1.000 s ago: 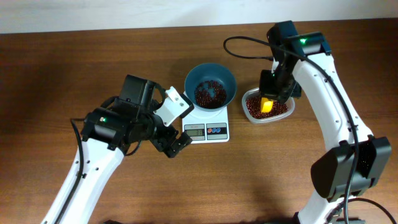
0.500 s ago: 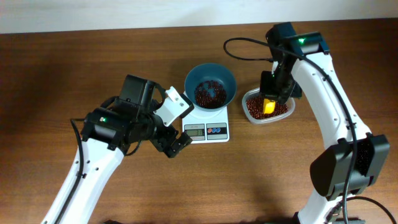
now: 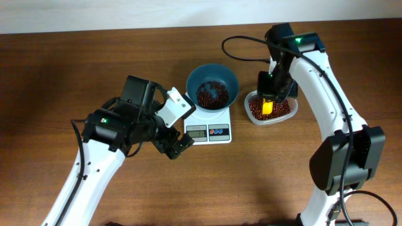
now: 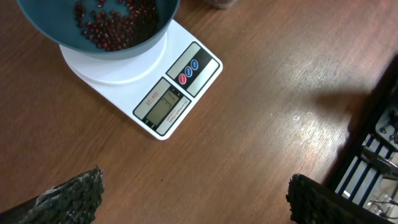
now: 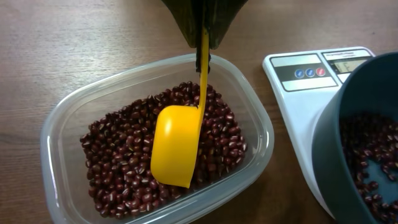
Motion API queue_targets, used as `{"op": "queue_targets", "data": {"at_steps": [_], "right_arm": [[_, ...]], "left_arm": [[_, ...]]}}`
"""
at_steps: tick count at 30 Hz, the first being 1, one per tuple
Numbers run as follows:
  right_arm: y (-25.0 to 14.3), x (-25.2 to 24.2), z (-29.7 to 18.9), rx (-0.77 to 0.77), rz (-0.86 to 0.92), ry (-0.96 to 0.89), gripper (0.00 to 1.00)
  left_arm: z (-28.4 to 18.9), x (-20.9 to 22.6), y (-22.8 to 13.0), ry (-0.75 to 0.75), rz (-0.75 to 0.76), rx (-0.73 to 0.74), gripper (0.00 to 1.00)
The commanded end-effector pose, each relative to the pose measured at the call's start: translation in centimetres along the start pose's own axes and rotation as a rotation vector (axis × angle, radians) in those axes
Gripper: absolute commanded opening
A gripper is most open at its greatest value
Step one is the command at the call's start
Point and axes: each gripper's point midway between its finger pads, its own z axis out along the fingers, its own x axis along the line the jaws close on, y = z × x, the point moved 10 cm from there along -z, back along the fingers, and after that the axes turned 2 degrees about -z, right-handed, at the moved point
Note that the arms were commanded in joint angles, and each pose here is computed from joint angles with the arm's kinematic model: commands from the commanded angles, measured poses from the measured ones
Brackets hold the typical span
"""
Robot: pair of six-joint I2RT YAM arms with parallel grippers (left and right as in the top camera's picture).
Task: Scoop item into bowl and weigh 50g on scale
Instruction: 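Dip the scoop into the red beans with the right gripper and lift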
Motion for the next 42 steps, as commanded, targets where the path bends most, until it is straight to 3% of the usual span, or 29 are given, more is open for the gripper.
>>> {"op": "queue_targets", "data": {"at_steps": [1,11,26,42], "right_arm": [[0.6,-0.3,0.3,0.019,0.015,0.066,0.04],[0.7,-2.5,-0.6,0.011,0.039,0.07,0.04],[0.7,-5.9,-2.0,0.009,-0.068,0.295,0.04],[0.4,-9.1,-3.5,-0.04,-0.06,0.323,0.04]], "left_arm": [[-0.4,-0.2,0.3,-0.008,-0.002,-0.017,0.99],[-0.4,-0.2,0.3,-0.008,-0.002,-0.017,0.99],[-0.4,-0.2,0.3,-0.008,-0.002,-0.017,0.99],[-0.4,-0.2,0.3,-0.008,-0.002,-0.017,0.99]]}}
